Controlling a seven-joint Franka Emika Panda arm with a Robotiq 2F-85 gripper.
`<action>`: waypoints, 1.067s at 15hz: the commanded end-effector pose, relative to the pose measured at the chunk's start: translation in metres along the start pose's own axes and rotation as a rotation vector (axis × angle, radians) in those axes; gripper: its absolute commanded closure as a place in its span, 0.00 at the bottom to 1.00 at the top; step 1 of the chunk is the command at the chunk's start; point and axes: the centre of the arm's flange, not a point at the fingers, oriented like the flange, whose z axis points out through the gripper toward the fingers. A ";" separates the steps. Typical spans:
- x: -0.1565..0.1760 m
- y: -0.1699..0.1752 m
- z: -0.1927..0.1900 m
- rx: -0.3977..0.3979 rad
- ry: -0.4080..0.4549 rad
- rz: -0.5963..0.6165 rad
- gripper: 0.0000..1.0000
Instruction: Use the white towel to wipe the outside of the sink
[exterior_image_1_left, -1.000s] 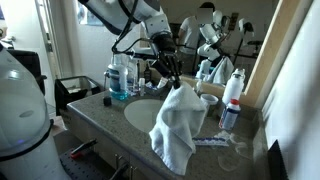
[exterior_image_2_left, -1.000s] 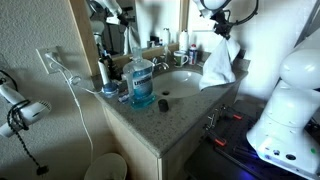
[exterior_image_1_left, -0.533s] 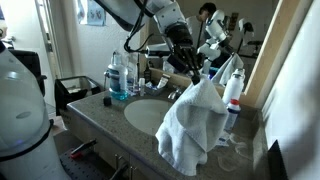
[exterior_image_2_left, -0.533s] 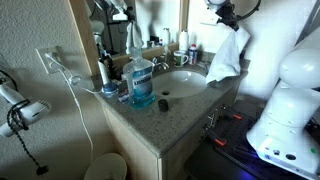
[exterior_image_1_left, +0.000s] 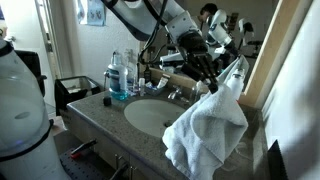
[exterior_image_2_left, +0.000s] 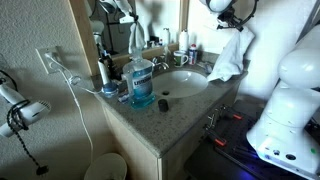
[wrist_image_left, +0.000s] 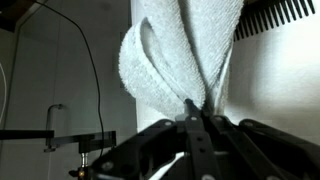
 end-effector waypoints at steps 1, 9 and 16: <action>-0.005 -0.025 0.012 0.013 0.076 0.046 0.99; -0.002 -0.048 0.040 0.071 0.250 0.101 0.99; -0.025 -0.041 0.045 0.083 0.251 0.024 0.69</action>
